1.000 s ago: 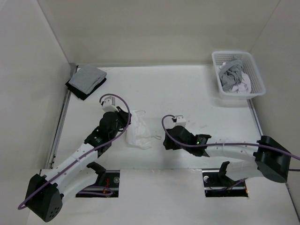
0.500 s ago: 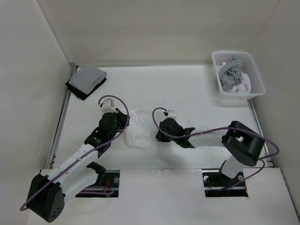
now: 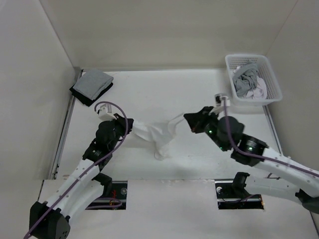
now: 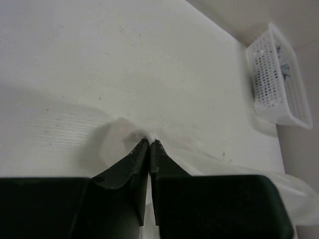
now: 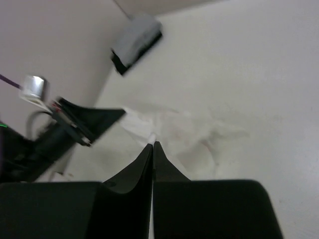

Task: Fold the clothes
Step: Flatten the tank top out

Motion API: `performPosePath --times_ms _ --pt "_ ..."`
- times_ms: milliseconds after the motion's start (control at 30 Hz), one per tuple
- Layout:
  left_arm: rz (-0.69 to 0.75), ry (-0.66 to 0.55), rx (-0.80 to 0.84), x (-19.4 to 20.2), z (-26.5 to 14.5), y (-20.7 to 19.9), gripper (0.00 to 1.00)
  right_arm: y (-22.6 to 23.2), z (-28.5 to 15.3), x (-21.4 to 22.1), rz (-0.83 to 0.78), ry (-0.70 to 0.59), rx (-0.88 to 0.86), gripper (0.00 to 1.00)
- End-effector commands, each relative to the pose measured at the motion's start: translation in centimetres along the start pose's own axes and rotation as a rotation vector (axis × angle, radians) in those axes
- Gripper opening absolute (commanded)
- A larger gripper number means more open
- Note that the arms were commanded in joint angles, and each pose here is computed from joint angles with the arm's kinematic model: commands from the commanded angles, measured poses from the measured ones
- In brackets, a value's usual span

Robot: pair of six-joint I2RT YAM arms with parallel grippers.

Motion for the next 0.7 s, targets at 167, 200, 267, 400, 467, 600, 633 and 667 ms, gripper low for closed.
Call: performPosePath --times_ms 167,200,267,400,467,600,633,667 --pt "-0.106 -0.163 0.102 -6.0 -4.1 -2.5 0.05 1.6 -7.3 -11.6 -0.130 -0.243 0.040 0.02" --pt "-0.109 -0.176 0.103 -6.4 -4.7 -2.5 0.05 1.9 -7.9 -12.5 -0.132 -0.263 0.035 0.02" --pt "-0.110 -0.215 0.106 -7.4 -6.2 -2.4 0.05 2.9 -9.5 -14.3 -0.135 -0.307 0.015 0.02" --pt "-0.112 -0.264 0.097 -8.3 -8.2 -1.9 0.05 2.8 -10.7 -16.7 -0.159 -0.386 0.032 0.03" --pt "-0.109 -0.253 0.074 -7.8 -8.1 -1.2 0.05 1.5 -9.2 -17.2 -0.192 -0.423 0.098 0.04" --pt "-0.132 -0.175 0.029 -5.1 -6.5 0.5 0.05 -1.8 -1.6 -15.9 -0.185 -0.350 0.141 0.03" --pt "-0.147 -0.154 0.015 -4.2 -6.0 1.1 0.05 -3.1 0.9 -15.5 -0.161 -0.316 0.141 0.03" --pt "-0.166 -0.135 0.002 -3.4 -5.4 1.7 0.05 -4.4 3.4 -15.3 -0.136 -0.290 0.136 0.03"
Point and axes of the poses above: each gripper's point midway between its finger pads, its own z axis out along the fingers, its own y axis along the line the jaws close on, x = y × z, the point moved 2 cm from there along -z, back along the fingers, and after that the axes turned 1 degree about z, right-handed, at the moved point
